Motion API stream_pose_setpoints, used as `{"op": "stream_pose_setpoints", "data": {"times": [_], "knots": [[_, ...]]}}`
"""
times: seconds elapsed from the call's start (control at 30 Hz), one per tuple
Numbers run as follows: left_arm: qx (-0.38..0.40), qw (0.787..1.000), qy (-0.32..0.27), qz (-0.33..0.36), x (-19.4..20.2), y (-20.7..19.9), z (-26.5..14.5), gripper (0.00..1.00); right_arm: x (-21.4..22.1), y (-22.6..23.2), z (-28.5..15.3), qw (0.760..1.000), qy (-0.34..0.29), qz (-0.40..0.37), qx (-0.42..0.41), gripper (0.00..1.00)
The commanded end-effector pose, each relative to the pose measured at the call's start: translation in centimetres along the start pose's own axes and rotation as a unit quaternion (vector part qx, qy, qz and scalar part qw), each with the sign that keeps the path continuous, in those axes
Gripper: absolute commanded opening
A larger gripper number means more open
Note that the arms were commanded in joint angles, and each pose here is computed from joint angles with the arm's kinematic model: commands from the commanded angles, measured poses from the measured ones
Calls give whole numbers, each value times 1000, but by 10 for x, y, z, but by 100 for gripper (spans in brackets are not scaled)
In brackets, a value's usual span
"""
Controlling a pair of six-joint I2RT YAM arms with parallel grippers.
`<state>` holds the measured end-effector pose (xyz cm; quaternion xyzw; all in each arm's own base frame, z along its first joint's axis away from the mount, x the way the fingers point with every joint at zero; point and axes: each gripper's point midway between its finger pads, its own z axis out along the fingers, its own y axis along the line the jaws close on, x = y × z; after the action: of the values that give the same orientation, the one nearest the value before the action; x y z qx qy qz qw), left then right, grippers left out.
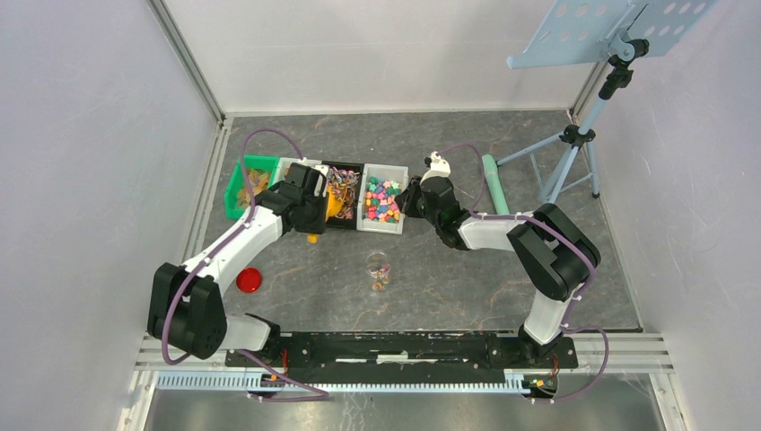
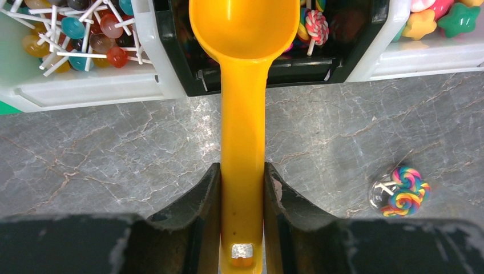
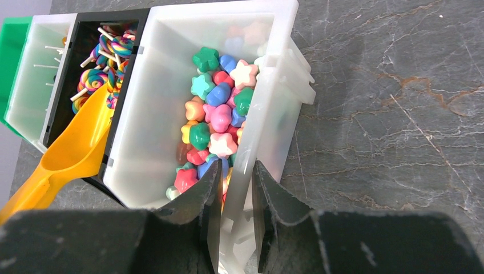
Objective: Pack the candies
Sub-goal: Scoop the fake candies from the storage box.
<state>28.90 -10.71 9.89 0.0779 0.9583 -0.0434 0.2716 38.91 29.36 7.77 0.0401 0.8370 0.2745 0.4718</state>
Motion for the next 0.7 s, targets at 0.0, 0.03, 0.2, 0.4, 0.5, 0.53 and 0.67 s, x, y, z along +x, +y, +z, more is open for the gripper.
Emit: {"op": "stream_pose_setpoints", "data": {"times": [0.0, 0.03, 0.2, 0.4, 0.5, 0.53, 0.67], "knots": [[-24, 998, -52, 22, -23, 15, -8, 2, -11, 4, 1, 1000, -24, 9, -6, 0], [-26, 998, -47, 19, -20, 16, -9, 2, -10, 4, 1, 1000, -23, 9, -6, 0], [-22, 999, -40, 5, -9, 15, -15, 2, -6, 2, 1, 1000, -18, 3, -7, 0], [-7, 998, -55, 2, -11, 11, -20, 2, -9, 2, 1, 1000, -25, 5, -6, 0], [2, 998, -57, 3, -13, 8, -21, 2, -10, 3, 0, 1000, -26, 8, -6, 0], [2, 998, -59, 4, -14, 8, -22, 2, -10, 2, 0, 1000, -26, 9, -5, 0], [0, 998, -59, 0, -12, 8, -24, 2, -9, 2, -1, 1000, -26, 7, -5, 0]]}}
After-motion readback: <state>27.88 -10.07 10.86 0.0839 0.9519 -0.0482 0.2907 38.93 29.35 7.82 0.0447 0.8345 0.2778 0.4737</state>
